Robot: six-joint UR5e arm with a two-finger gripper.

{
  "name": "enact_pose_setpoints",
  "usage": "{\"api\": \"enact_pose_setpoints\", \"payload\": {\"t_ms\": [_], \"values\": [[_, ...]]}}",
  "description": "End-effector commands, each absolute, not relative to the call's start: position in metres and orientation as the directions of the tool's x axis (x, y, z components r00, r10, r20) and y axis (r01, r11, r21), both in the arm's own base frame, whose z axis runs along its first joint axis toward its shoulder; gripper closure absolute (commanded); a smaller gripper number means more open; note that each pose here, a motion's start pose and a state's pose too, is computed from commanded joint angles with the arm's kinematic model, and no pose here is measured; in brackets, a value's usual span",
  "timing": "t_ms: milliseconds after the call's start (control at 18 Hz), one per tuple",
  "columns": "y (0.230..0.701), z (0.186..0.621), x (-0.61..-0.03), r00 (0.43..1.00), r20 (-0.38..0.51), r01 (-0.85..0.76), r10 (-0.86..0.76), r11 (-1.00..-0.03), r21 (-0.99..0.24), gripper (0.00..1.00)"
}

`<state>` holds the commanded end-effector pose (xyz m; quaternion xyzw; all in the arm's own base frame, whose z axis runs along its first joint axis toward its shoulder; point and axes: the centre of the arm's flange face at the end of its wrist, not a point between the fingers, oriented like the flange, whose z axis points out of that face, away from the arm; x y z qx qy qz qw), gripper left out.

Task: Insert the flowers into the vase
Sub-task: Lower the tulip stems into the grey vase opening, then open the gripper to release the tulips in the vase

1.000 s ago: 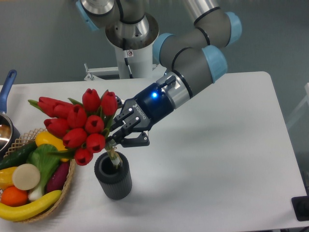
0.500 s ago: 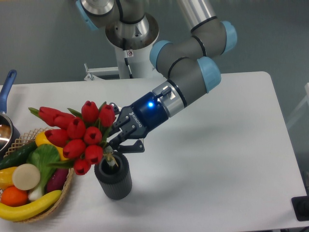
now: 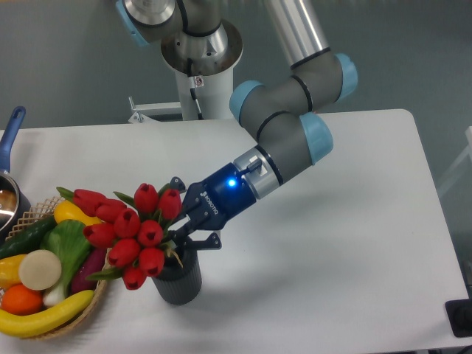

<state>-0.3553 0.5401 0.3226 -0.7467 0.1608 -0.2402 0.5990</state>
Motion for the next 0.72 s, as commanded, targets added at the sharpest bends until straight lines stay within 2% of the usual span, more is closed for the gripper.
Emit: {"api": "enact_pose_setpoints", "payload": {"t_ms": [722], "values": [[0.53,0.278,-0.349,0.827,0.21,0.079,-0.522,-0.262,-0.962,0.72]]}}
